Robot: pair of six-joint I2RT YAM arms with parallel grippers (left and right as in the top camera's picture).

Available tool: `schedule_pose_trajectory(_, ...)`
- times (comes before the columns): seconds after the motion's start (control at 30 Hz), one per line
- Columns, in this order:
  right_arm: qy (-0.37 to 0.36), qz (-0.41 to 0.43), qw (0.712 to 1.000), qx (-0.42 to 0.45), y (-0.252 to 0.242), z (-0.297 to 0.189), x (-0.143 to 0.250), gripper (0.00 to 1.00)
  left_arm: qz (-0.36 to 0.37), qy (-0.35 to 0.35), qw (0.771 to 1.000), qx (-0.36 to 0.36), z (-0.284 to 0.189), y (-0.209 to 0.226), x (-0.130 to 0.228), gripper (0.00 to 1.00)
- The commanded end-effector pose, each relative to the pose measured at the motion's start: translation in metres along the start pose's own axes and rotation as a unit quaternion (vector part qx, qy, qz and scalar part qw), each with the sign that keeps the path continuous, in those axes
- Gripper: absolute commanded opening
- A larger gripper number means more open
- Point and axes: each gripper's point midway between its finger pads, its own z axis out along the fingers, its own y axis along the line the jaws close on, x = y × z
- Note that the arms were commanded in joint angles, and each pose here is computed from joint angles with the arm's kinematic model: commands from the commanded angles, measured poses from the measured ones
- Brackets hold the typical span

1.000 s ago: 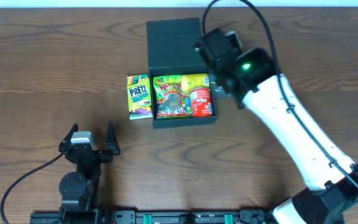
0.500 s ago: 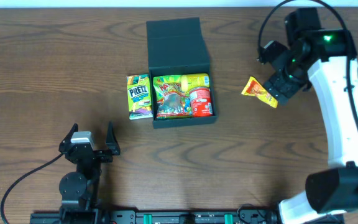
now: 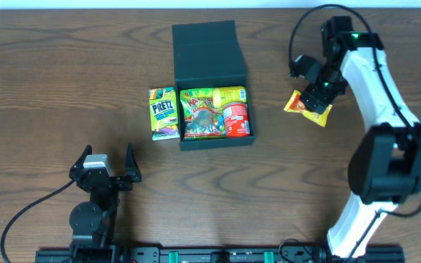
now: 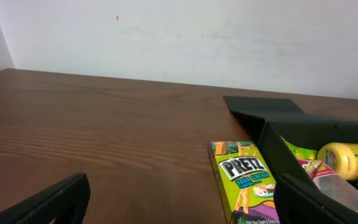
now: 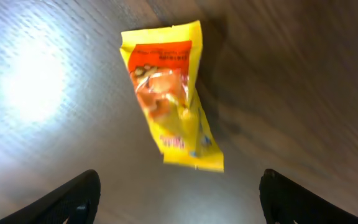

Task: Pack container
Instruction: 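Move the right gripper back right and grasp the yellow biscuit packet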

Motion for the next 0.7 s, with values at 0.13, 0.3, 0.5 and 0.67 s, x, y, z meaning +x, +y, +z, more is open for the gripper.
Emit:
schedule_pose_trajectory(0.13, 0.016, -0.018, 1.0, -0.016, -0.003, 0.04, -0.003, 0.82, 0.003, 0.03, 1.0, -0.009, 0.0, 0.004, 0.018, 0.95)
schedule_pose_trajectory(0.3, 0.023, -0.025, 0.999, -0.027, 0.002, 0.05, 0.0, 0.82, 0.003, 0.03, 1.0, -0.009, 0.0, 0.004, 0.018, 0.96)
schedule_pose_trajectory(0.5, 0.032, -0.038, 0.998, -0.035, 0.012, 0.069, 0.007, 0.82, 0.003, 0.03, 1.0, -0.009, 0.0, 0.004, 0.018, 0.95)
schedule_pose_trajectory(0.67, 0.017, -0.037, 0.999, -0.021, 0.009, 0.079, 0.002, 0.76, 0.003, 0.03, 1.0, -0.008, 0.0, 0.004, 0.018, 0.95)
